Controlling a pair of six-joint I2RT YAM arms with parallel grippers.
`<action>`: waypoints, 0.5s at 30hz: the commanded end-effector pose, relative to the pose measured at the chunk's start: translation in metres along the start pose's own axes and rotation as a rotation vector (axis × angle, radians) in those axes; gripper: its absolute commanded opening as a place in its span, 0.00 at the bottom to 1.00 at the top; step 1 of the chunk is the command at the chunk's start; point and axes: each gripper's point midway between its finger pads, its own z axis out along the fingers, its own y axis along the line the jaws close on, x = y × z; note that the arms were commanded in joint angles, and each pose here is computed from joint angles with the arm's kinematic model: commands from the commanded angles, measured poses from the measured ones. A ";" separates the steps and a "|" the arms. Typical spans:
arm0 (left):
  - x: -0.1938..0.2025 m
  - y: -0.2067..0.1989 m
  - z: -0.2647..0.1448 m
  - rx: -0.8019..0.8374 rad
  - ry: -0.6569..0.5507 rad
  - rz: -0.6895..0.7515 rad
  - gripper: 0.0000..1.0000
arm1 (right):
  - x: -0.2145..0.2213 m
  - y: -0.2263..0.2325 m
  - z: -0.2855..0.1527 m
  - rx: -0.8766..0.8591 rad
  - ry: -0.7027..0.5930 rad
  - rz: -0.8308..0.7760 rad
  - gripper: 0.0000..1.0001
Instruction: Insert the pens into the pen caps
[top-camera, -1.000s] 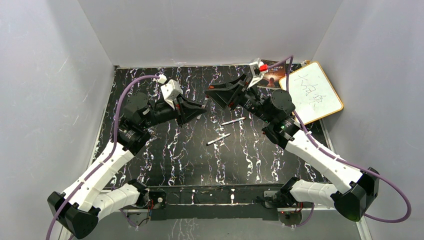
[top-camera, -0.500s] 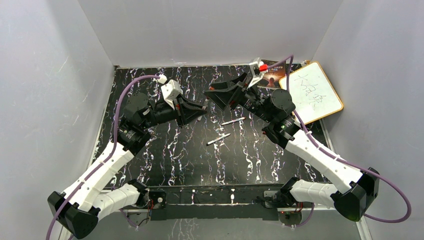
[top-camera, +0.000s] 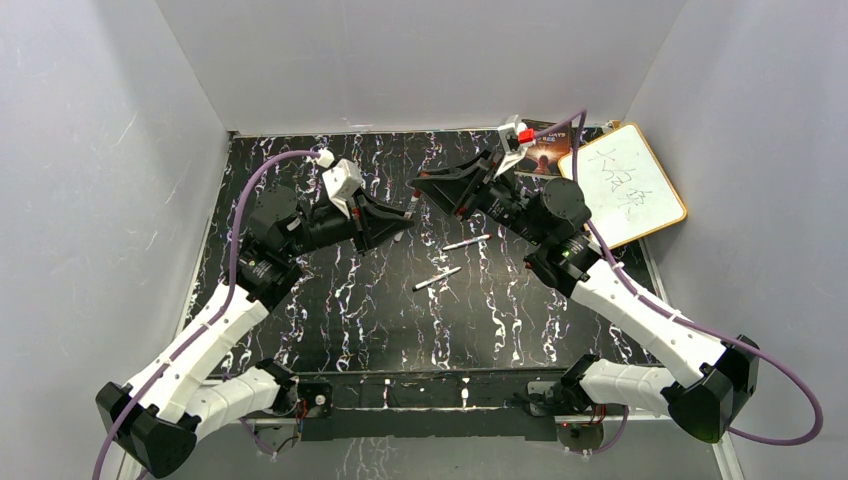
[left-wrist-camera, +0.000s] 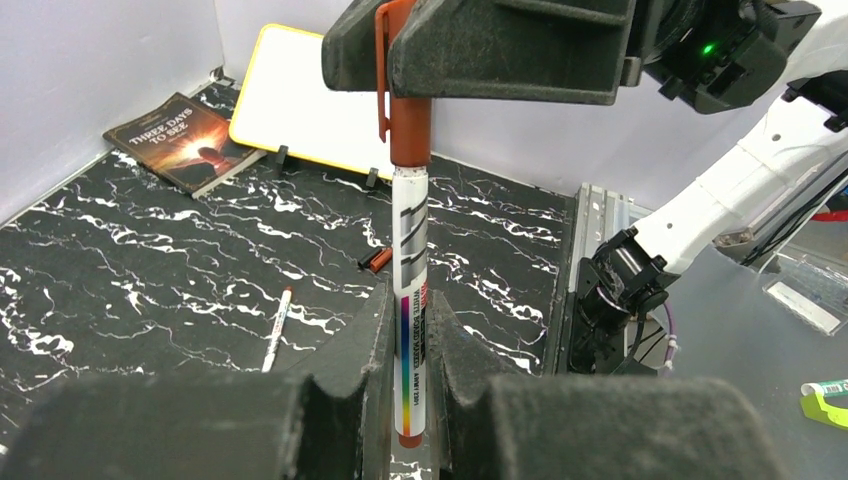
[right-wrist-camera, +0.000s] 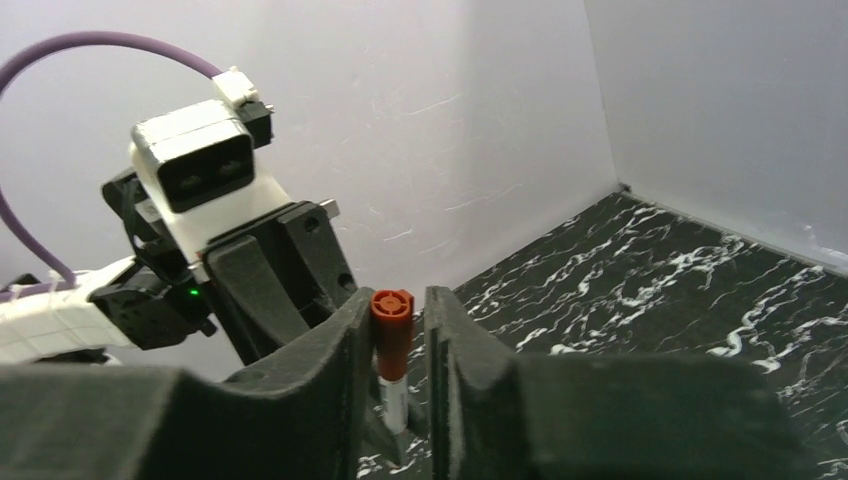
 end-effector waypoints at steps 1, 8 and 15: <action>-0.006 -0.008 -0.004 0.017 -0.025 0.019 0.00 | -0.031 0.012 0.003 -0.028 -0.078 -0.036 0.14; -0.014 -0.001 -0.005 -0.031 -0.056 0.024 0.00 | -0.021 0.006 0.004 -0.006 -0.035 -0.022 0.00; -0.038 0.013 -0.006 -0.126 -0.130 0.057 0.00 | 0.006 -0.005 0.005 0.027 0.069 0.014 0.00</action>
